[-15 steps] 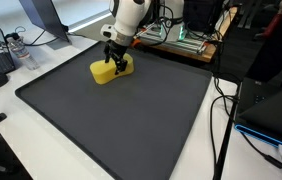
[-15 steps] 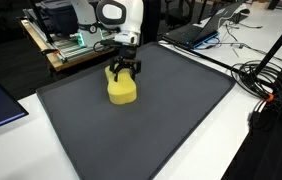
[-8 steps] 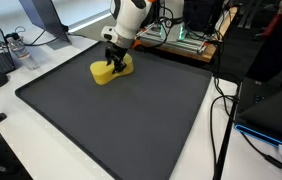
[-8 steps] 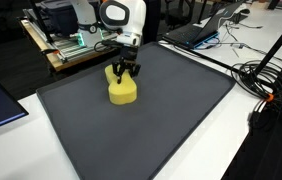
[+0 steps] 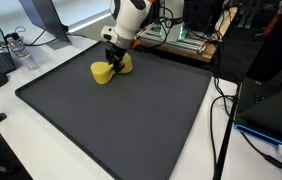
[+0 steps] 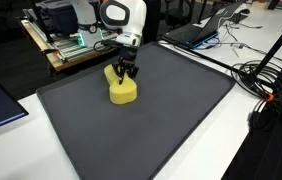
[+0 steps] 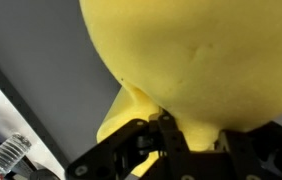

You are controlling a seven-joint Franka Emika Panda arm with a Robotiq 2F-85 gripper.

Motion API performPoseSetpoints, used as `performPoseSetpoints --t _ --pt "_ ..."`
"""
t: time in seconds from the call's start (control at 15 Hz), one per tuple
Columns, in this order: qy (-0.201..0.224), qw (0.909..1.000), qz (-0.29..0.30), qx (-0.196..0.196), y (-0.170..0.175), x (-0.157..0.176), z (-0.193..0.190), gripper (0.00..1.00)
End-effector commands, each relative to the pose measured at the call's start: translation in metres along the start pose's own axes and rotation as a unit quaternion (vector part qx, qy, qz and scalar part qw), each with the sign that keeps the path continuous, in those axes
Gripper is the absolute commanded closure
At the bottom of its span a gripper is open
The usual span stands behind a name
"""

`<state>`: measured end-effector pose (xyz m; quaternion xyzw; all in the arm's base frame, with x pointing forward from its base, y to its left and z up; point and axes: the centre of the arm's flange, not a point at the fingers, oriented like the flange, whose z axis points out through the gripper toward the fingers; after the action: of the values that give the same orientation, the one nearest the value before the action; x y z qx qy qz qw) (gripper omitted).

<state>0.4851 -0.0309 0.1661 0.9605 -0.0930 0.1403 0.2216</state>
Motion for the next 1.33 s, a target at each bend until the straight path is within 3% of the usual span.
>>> performPoseSetpoints --t 0.0,1.27 --pt "-0.004 1.0 -0.002 -0.008 -0.0037 -0.0013 0.006 0.97" --pt "-0.004 0.9999 -0.003 -0.009 -0.0014 -0.0012 0.0057 0.97"
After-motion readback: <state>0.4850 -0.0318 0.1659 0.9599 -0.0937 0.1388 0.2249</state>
